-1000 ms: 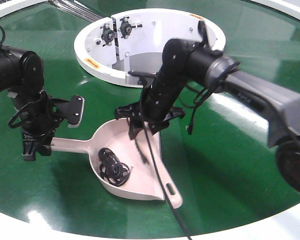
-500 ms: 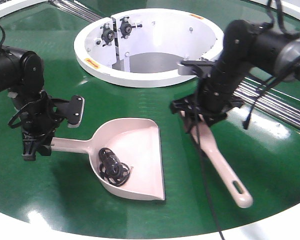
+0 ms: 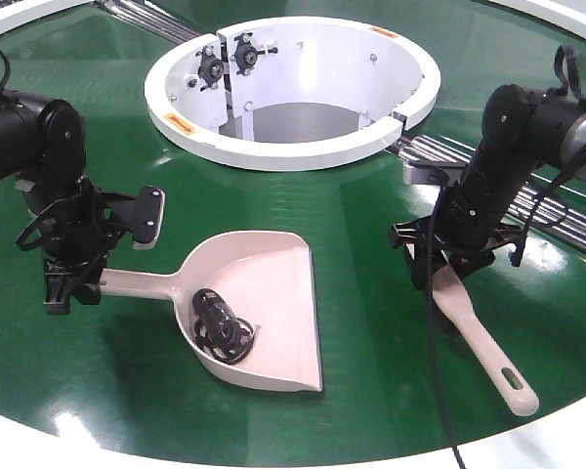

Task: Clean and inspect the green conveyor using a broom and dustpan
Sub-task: 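Move the brush back and lower it onto the conveyor with the right gripper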

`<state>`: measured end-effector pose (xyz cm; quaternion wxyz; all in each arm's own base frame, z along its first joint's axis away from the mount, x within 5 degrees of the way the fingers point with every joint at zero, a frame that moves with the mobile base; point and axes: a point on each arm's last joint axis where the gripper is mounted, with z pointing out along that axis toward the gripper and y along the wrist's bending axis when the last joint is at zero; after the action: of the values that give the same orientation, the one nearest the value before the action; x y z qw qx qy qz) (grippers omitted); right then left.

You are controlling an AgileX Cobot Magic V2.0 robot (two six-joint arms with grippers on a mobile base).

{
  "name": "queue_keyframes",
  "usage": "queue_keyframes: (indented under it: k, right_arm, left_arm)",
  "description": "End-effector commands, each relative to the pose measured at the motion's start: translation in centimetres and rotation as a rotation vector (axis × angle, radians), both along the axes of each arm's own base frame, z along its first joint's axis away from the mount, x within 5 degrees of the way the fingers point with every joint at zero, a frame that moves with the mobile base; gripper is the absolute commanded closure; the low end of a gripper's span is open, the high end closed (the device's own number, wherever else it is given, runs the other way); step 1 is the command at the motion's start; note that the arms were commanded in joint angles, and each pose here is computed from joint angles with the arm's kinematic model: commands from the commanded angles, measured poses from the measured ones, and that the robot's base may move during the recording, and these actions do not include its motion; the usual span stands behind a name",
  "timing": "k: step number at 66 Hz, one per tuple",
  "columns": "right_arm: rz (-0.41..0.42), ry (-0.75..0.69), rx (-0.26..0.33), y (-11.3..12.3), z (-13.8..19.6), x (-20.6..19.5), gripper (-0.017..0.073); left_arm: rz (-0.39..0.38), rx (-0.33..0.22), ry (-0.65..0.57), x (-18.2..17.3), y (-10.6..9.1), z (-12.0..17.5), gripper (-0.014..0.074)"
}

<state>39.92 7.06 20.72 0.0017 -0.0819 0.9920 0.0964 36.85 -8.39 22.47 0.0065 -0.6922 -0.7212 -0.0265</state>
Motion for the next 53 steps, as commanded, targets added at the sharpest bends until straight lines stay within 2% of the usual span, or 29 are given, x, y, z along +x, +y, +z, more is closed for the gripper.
queue_keyframes:
  k: [1, 25, 53]
  right_arm:
    - [-0.013, -0.008, 0.031, -0.8, 1.9, -0.3, 0.0563]
    - [-0.042, 0.026, 0.055, -0.8, -0.5, 0.6, 0.0563]
    - [-0.035, 0.015, 0.053, -0.9, -0.6, 0.8, 0.0544]
  left_arm:
    - [0.021, -0.036, -0.033, -0.6, -0.3, 2.4, 0.0600]
    - [0.021, -0.036, -0.033, -0.6, -0.3, 2.4, 0.0600]
    - [0.021, -0.036, -0.033, -0.6, -0.3, 2.4, 0.0600]
